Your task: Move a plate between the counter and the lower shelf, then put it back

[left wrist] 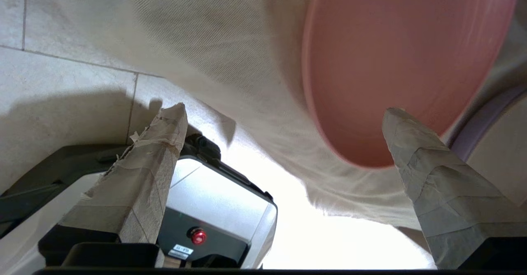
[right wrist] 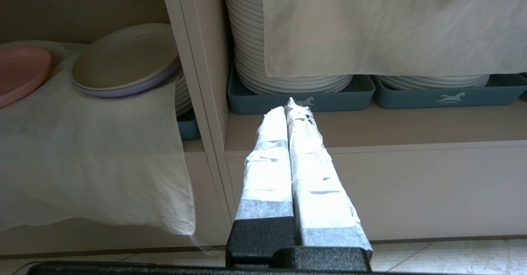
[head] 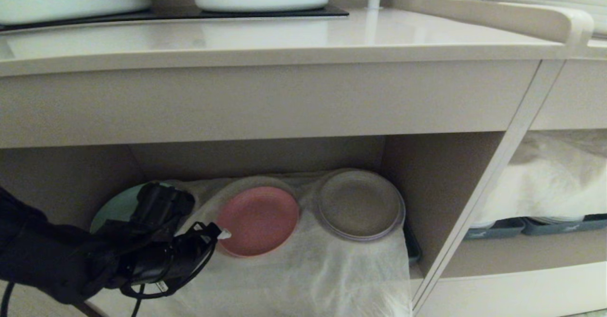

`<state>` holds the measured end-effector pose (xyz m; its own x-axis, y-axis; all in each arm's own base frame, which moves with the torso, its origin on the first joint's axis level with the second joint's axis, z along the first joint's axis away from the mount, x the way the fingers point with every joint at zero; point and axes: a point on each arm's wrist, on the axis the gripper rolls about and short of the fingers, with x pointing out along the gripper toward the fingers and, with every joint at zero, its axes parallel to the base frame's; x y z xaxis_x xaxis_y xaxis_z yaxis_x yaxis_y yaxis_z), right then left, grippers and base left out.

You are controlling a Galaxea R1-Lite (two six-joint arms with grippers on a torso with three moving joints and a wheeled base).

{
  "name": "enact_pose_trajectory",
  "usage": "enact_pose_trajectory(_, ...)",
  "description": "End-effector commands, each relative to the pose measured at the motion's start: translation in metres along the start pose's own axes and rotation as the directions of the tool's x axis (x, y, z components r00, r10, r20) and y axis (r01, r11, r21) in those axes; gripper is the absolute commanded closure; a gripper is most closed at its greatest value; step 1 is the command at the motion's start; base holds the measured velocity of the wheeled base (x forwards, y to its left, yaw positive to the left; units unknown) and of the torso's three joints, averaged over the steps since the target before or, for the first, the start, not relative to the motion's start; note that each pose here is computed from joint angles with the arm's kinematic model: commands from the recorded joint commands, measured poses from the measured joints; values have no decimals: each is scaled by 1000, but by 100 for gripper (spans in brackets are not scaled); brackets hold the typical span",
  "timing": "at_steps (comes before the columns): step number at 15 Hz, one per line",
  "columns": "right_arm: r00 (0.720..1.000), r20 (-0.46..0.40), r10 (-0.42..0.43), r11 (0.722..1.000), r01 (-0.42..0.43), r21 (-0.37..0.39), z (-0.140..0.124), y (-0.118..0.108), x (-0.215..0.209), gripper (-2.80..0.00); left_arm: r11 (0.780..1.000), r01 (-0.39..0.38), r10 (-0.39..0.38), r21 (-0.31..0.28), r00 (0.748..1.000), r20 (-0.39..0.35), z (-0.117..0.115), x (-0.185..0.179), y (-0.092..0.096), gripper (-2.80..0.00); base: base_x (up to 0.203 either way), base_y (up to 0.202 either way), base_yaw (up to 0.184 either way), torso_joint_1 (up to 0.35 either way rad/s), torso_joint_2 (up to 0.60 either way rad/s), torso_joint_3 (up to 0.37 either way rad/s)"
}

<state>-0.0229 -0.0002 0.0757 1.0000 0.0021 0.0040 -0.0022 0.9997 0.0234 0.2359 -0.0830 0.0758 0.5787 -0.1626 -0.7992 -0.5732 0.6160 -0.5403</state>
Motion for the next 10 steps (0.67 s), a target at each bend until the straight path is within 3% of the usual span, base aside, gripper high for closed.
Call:
enact_pose_trajectory(1,1000,-1,1,1000,-1,0,0,0,0,0,1000,21,-21,-8,1000,9,-1,-10,3,-280,0,0,0,0,0,0)
enact_pose_trajectory(7,1000,-1,1,1000,-1,2,0,0,0,0,999,33,-33,4,999,14,-11,-29,17,-280,0,0,0,0,0,0)
enact_pose_trajectory(9,1000,-1,1,995,-1,103,0,0,0,0,999,35,-35,4,999,24,-13,-36,23,-280,0,0,0,0,0,0)
enact_pose_trajectory(10,1000,-1,1,998,-1,65,0,0,0,0,999,36,-36,4,999,27,-14,-39,26,-280,0,0,0,0,0,0)
